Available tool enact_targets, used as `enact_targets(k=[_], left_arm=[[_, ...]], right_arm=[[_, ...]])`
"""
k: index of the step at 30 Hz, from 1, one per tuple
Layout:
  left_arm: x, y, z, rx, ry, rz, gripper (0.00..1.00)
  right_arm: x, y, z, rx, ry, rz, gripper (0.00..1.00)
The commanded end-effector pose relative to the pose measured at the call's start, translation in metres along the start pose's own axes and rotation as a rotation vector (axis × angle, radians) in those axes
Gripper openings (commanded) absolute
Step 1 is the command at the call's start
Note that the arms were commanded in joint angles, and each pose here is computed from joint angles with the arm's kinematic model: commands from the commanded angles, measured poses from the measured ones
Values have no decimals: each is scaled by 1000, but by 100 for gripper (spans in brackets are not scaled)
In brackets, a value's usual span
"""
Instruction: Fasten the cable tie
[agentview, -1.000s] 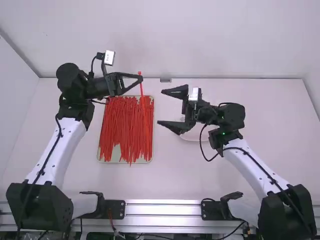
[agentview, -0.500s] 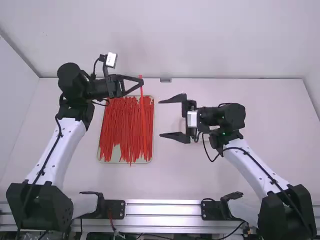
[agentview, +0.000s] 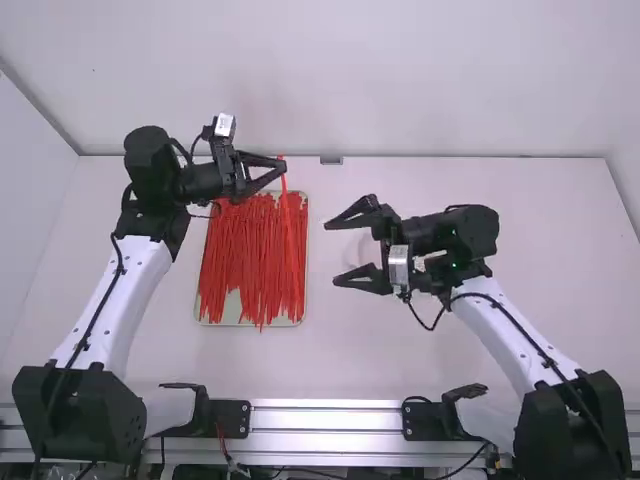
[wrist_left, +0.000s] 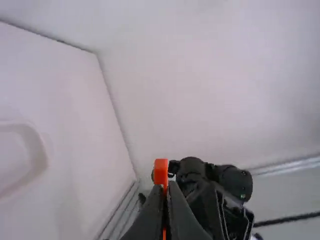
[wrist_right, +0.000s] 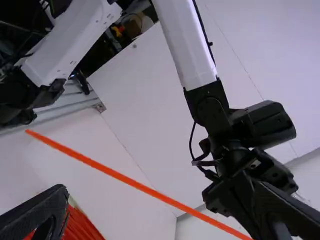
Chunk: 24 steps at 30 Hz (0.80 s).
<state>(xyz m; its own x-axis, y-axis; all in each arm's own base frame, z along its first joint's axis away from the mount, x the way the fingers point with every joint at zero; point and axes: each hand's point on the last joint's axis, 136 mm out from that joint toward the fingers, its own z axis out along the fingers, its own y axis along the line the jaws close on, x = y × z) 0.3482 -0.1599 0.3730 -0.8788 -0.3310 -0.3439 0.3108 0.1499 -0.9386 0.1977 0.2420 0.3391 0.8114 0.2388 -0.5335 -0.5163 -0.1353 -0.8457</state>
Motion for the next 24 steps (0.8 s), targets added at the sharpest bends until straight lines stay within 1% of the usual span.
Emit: enact_targets(k=[1, 4, 8, 13, 16, 19, 24], left_arm=[[-5, -9, 0, 6, -16, -52, 2], [-5, -9, 0, 5, -16, -105, 2], [-6, -6, 1, 3, -13, -173, 2], [-10, 9, 5, -9, -7, -247, 2], [-8, 21, 8, -11, 28, -277, 2], [-8, 36, 12, -16, 59, -326, 2], [-9, 51, 15, -31, 61, -408, 2]], right_arm=[[-1, 11, 0, -19, -12, -94, 98], [4, 21, -1, -17, -11, -222, 98], [7, 31, 2, -14, -16, -313, 98], [7, 39, 12, -11, -35, -365, 98], [3, 42, 18, -21, -59, -383, 98], [-1, 44, 23, -27, -79, -404, 98], [-2, 44, 30, -16, -84, -446, 98]])
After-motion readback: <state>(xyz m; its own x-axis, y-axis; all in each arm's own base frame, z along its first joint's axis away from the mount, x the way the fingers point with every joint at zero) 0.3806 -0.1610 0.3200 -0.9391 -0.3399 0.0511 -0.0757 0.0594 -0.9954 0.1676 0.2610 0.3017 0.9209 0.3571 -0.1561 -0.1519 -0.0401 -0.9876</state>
